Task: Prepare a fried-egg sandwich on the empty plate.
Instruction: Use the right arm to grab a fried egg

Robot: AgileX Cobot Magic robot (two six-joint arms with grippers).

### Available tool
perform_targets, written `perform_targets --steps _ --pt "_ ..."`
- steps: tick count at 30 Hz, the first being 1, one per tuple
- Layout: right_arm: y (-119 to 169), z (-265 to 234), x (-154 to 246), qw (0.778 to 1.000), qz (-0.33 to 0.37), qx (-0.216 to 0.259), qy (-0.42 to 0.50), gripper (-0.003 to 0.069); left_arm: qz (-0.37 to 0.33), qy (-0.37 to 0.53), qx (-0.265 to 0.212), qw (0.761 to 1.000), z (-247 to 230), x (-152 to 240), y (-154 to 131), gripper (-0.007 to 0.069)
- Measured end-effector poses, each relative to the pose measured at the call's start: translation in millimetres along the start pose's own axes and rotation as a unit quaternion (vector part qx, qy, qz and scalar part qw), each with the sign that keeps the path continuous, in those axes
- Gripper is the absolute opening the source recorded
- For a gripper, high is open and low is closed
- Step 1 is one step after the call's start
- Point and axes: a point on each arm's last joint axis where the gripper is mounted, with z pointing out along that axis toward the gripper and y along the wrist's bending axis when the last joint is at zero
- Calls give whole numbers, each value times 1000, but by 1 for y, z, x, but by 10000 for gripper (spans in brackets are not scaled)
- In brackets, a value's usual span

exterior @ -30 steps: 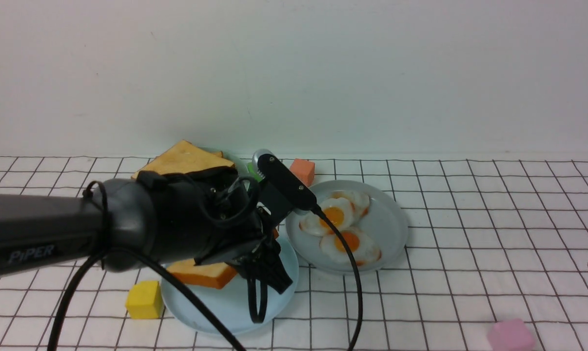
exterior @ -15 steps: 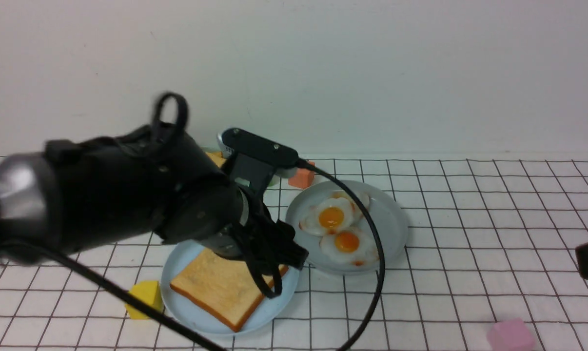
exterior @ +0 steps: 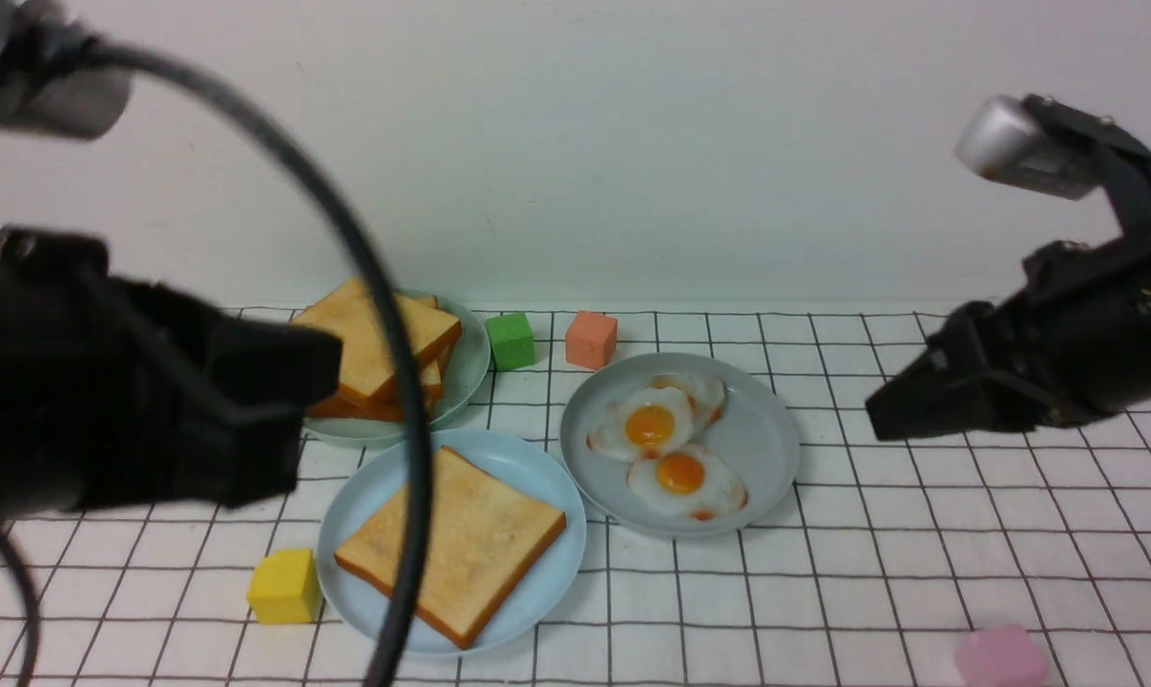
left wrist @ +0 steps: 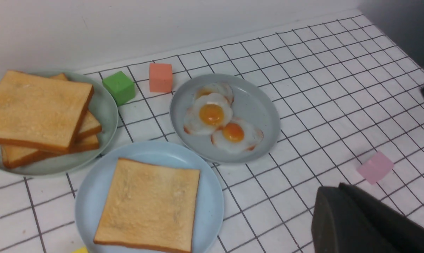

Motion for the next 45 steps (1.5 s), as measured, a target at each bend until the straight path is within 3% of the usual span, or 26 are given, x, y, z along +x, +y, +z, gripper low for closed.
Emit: perform_targets --steps 8,21,33,45 --pt "-39 78 -40 997 56 -12 42 264 -27 -82 43 995 -12 54 12 -13" --pt "-88 169 -76 994 90 -4 58 361 -30 -133 59 989 -13 49 11 -13" --pt "-94 211 -78 995 99 9 33 389 -31 -135 60 989 -14 49 11 -13" --pt "-102 222 -86 994 96 41 -32 389 -31 -135 60 989 -14 49 11 -13"
